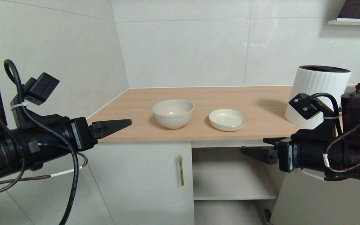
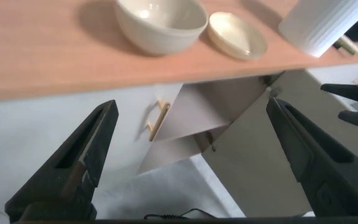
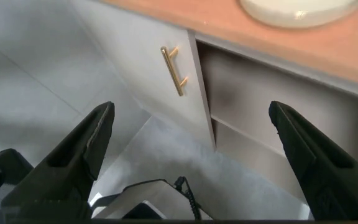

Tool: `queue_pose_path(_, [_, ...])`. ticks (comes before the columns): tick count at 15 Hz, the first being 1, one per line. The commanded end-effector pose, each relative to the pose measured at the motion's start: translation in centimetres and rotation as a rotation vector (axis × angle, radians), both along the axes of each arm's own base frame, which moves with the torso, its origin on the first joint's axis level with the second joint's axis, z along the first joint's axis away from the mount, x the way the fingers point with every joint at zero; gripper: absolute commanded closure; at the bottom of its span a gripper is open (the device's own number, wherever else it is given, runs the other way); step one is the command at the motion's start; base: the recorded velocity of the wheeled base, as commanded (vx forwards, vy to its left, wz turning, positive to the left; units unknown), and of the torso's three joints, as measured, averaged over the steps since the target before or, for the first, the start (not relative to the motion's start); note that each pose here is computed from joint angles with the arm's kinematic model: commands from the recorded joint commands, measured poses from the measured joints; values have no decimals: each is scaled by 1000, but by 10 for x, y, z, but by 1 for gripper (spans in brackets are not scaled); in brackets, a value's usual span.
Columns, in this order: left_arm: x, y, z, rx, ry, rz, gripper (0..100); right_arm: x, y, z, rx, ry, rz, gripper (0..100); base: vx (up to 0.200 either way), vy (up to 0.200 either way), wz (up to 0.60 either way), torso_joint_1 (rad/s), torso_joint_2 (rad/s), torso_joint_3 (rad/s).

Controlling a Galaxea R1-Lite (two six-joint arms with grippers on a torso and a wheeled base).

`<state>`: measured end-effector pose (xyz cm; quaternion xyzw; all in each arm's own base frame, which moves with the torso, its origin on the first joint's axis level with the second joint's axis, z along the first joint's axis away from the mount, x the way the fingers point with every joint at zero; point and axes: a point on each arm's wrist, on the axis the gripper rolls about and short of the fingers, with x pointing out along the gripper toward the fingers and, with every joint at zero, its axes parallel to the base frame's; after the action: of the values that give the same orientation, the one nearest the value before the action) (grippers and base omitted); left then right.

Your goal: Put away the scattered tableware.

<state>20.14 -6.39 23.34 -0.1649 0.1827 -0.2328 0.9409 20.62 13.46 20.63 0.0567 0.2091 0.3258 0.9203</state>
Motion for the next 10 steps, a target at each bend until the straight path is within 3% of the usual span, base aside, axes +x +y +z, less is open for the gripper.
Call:
queue_pose_path(1, [3,-1,-3,3,12,0,0,2,1,-3,-6,10,1,0,0,0,0,193,-481,-281])
queue_pose_path(7, [10,-3,-8,10,32,1,0,5,3,-6,-11,7,0,0,0,0,0,204,-470,-269])
queue_pose_path(10, [20,-6,-11,10,30,6,0,13,6,-7,-19,-7,-8,0,0,0,0,66,-137,-74])
